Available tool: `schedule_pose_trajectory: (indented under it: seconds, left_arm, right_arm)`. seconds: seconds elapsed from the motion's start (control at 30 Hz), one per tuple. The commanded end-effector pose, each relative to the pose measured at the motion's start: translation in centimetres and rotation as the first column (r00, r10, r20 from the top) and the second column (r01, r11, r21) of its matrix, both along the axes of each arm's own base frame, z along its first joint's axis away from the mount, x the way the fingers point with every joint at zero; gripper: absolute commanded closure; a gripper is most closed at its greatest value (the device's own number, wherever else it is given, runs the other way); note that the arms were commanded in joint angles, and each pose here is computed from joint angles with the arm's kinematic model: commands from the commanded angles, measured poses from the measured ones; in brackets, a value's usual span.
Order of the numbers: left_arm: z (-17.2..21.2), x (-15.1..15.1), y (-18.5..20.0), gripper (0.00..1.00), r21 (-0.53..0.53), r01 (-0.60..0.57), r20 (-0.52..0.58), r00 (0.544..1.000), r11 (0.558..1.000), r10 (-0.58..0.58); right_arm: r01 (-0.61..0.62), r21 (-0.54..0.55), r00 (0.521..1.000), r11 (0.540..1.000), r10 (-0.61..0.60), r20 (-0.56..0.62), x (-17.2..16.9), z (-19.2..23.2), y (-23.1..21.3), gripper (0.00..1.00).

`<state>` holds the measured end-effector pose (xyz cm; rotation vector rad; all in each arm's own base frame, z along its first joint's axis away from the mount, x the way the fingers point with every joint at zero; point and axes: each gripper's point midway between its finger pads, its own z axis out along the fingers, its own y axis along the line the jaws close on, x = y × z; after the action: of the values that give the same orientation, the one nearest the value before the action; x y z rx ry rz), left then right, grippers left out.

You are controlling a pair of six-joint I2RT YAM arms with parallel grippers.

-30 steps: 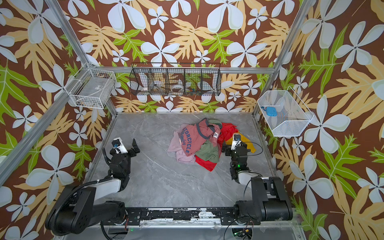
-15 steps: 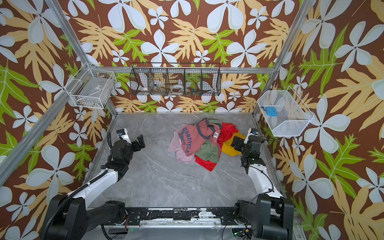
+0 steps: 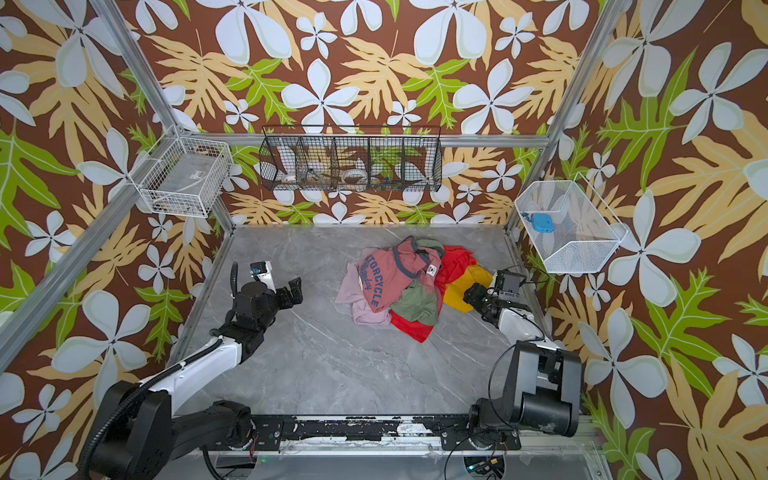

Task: Pick out a specific cloth from the pile
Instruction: 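Reach the right gripper to the yellow shirt while the left gripper approaches the pile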

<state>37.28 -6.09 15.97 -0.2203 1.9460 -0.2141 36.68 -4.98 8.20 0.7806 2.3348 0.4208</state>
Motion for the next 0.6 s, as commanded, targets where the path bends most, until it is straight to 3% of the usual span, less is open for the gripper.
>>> schedule_pose_trajectory:
  seconds: [0.0,0.13,0.37,0.57]
  left_arm:
    - [0.0,0.1,-0.3,0.0,-0.011,0.01,0.002,1.0,1.0,-0.01]
    - [-0.3,0.0,-0.3,0.0,-0.009,0.011,-0.006,1.0,1.0,-0.012]
    - [-0.3,0.1,-0.6,0.0,-0.017,0.02,-0.01,1.0,1.0,-0.02]
    - [-0.6,0.0,-0.7,0.0,-0.024,0.022,-0.019,1.0,0.999,-0.023]
  right_arm:
    - [0.048,0.019,0.997,0.999,-0.046,-0.062,-0.3,-1.0,-0.3,0.39]
    - [0.08,0.005,0.989,0.997,-0.079,-0.122,-0.6,-2.3,-0.6,0.43]
    - [0.119,-0.021,0.979,0.993,-0.121,-0.163,0.0,-3.7,-0.6,0.41]
    - [0.16,0.022,0.967,0.987,-0.152,-0.204,0.6,-5.9,-0.2,0.43]
